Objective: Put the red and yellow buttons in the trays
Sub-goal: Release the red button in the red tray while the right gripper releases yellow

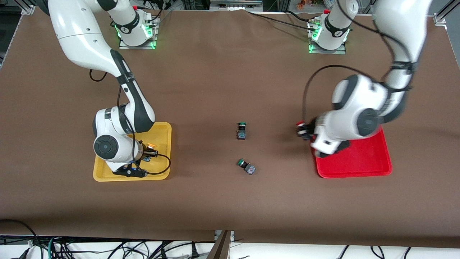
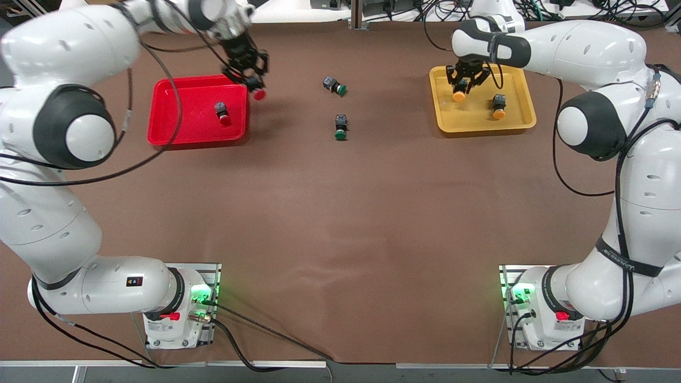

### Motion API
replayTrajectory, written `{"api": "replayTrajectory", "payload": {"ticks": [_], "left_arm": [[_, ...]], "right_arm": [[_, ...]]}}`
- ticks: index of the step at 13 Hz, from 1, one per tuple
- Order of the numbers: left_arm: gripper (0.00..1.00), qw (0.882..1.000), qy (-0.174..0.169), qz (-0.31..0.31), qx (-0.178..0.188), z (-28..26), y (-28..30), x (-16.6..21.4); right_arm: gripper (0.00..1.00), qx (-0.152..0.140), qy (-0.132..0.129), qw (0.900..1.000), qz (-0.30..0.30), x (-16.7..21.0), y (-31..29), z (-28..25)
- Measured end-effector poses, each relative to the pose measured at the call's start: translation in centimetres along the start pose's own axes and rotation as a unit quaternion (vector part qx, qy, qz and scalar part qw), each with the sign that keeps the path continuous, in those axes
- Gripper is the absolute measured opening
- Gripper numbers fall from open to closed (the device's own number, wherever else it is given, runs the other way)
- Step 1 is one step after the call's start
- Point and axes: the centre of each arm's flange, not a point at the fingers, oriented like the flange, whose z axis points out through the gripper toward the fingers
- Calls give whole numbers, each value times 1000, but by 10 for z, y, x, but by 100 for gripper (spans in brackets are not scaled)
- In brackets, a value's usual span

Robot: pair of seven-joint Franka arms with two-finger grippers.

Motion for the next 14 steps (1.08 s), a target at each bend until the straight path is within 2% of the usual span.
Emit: {"api": "replayTrajectory", "payload": {"ticks": [2, 3, 5, 7, 8, 9, 11, 12, 14], "left_arm": [[41, 999, -5, 50, -13, -17, -74, 38], [41, 997, -3, 70, -10, -10, -108, 59], [41, 995, 24, 96, 7, 24, -144, 99], [41, 991, 57, 118, 21, 71, -141, 124], [41, 990, 63, 127, 25, 89, -137, 130], [48, 989, 61, 132, 28, 100, -134, 132], [68, 989, 59, 135, 28, 103, -132, 131], [77, 989, 61, 135, 29, 98, -132, 130], [100, 988, 68, 136, 33, 73, -129, 124]], "right_arm": [[68, -1, 1, 1000, -2, 0, 3, -7], [79, -1, 2, 1000, 0, 1, 10, -27], [100, 1, 4, 1000, -9, -5, 34, -90], [100, 1, 3, 1000, -22, -25, 64, -173], [100, -3, -6, 1000, -28, -42, 81, -212], [100, -8, -18, 999, -40, -58, 99, -244], [100, -12, -38, 998, -58, -84, 131, -297], [100, -11, -39, 998, -55, -95, 143, -317], [100, -8, -34, 998, -50, -116, 155, -345]]}}
